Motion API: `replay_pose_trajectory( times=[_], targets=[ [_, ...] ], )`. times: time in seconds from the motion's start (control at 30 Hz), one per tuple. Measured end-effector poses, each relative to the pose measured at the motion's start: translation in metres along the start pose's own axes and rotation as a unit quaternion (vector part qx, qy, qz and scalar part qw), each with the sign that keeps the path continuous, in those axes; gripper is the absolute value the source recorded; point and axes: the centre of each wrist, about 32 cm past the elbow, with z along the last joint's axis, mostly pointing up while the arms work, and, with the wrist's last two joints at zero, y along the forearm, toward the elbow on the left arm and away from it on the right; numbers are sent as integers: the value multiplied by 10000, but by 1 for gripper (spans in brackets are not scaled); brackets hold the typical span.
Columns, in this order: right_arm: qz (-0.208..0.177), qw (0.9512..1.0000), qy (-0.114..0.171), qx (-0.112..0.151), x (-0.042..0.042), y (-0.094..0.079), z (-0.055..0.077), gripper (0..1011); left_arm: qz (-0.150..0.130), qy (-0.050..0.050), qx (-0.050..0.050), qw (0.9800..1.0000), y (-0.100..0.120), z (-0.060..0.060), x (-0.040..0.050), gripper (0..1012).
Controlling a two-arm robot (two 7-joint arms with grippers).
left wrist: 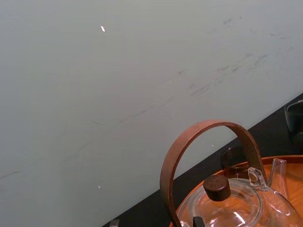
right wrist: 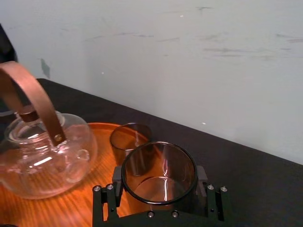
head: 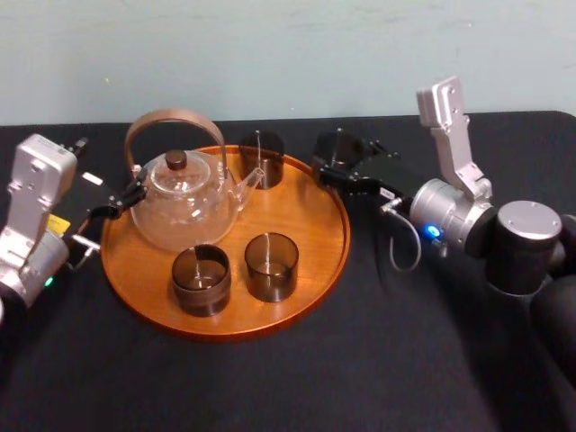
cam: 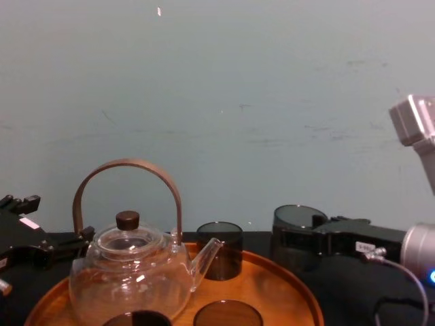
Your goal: Pick up the glass from the table and place it on the tray.
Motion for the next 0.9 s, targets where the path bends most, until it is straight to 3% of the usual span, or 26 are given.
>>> replay_pose_trajectory(
  times=[0.3,0.9],
  targets=[
    [183,9998,6,-49,-98,88,-42,911,0,0,0,10000,0,0,0,1010],
    [275,9995,89,-153,-146,178,-124,912,0,0,0,10000,0,0,0,1010]
  ],
)
